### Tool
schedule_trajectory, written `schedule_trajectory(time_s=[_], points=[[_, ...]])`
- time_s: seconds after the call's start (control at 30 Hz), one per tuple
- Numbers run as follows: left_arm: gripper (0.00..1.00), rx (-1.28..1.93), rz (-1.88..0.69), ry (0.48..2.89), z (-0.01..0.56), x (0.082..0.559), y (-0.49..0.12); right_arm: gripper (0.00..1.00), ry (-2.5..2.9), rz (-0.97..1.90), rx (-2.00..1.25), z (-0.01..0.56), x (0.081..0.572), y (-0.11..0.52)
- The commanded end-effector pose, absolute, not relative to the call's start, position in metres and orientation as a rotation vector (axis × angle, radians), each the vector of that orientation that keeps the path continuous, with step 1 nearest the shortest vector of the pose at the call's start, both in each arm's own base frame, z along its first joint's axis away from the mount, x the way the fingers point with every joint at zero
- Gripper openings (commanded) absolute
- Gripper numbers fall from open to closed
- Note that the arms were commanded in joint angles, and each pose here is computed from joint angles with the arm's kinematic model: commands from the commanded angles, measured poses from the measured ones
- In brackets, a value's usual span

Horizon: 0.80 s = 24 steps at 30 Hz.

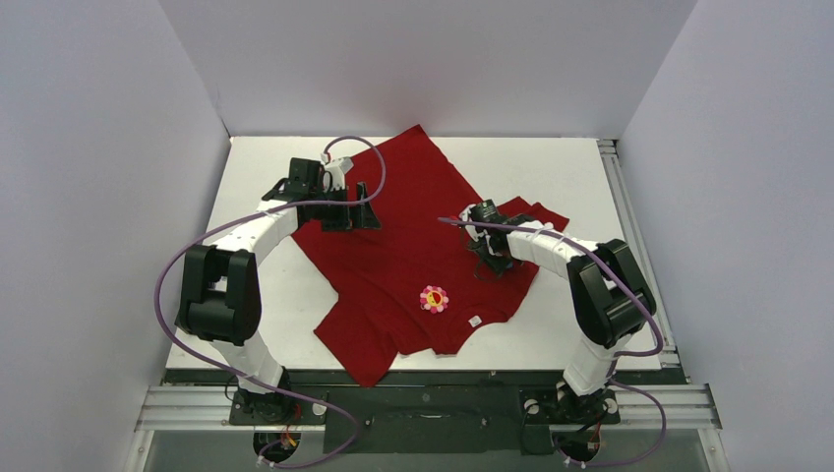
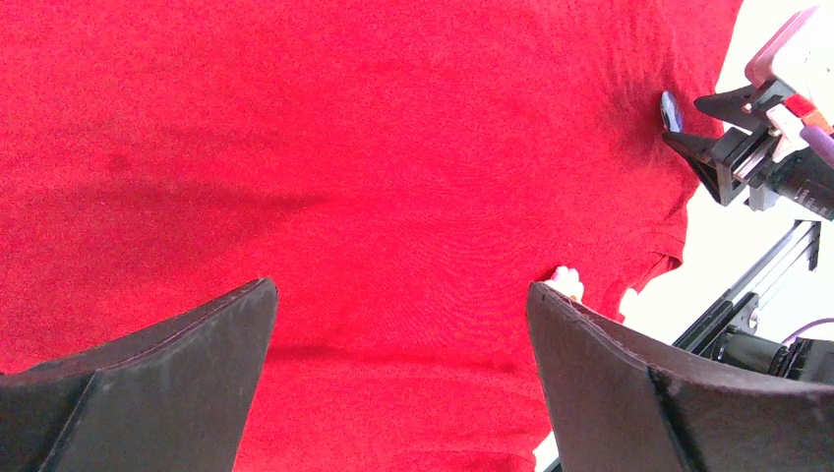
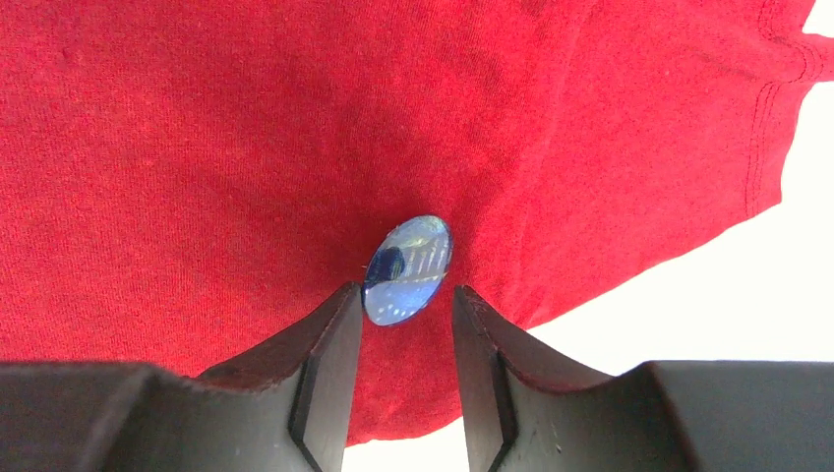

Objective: Remove the brooch from the garment

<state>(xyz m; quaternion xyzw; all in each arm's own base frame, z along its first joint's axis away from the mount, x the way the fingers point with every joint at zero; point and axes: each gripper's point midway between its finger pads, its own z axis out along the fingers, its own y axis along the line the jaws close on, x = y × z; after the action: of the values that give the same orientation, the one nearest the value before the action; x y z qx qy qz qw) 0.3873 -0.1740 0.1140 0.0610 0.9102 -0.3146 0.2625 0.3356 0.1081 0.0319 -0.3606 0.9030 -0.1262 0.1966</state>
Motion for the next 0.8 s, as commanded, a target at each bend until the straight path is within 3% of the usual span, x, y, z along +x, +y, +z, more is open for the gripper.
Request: schedule_trajectory(time_s=[0.0, 0.37, 0.6, 0.77], points=[[0.96, 0.178, -0.871, 2.397, 0.126, 0.396, -0.174, 0.35, 2.515, -0.429, -0.951, 0.037, 0.346, 0.096], [0.96, 0.167, -0.875, 2.400, 0.125, 0.397, -0.174, 0.26, 2.540, -0.441, -0.926, 0.036, 0.347, 0.085], [0.96, 0.167, -0.875, 2.402, 0.124, 0.396, -0.174, 0.00, 2.537, -0.441, -0.903, 0.041, 0.349, 0.080], [0.96, 0.177, -0.873, 2.397, 0.125, 0.396, -0.174, 0.00, 2.535, -0.406, -0.863, 0.051, 0.351, 0.076]])
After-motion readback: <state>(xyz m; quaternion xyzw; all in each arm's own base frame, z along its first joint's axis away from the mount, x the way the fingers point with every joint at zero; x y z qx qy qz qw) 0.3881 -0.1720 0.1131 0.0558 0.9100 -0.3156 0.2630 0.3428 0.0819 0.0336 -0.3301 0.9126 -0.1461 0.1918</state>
